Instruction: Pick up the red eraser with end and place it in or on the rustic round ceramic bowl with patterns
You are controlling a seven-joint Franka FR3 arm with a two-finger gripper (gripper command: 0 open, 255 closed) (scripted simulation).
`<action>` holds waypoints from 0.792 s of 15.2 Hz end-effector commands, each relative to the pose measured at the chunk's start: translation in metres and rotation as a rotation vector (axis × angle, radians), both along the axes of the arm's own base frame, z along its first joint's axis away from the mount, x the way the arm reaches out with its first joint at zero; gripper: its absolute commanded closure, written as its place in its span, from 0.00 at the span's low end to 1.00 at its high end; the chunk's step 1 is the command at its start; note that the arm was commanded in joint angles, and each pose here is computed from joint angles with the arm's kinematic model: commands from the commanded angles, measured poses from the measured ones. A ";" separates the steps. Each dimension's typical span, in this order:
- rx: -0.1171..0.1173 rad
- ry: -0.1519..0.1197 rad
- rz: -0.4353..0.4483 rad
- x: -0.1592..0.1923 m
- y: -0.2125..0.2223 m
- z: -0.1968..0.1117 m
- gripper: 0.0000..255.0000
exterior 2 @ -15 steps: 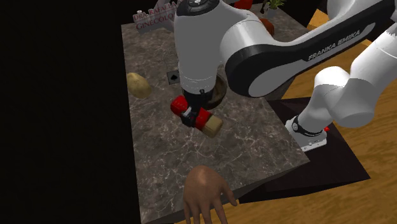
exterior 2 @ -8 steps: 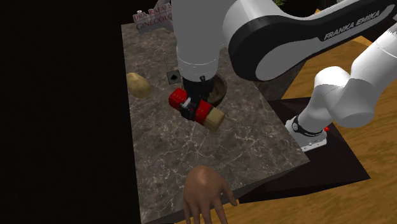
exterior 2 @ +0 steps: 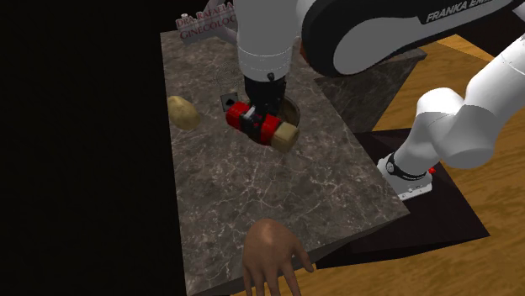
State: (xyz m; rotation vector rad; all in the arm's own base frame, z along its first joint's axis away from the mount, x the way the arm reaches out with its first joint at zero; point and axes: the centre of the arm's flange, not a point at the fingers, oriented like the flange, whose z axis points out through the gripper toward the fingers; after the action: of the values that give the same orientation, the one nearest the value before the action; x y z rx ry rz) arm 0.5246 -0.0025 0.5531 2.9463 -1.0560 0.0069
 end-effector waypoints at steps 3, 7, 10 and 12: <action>0.001 -0.001 0.001 -0.017 -0.049 0.000 1.00; 0.001 -0.001 0.001 -0.033 -0.099 -0.001 1.00; 0.001 -0.001 0.001 -0.039 -0.121 -0.012 1.00; 0.001 -0.001 0.001 -0.039 -0.121 -0.022 1.00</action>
State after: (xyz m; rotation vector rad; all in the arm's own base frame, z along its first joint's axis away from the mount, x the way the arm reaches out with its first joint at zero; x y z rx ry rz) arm 0.4854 -0.1227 0.5356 2.9472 -1.0554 0.0059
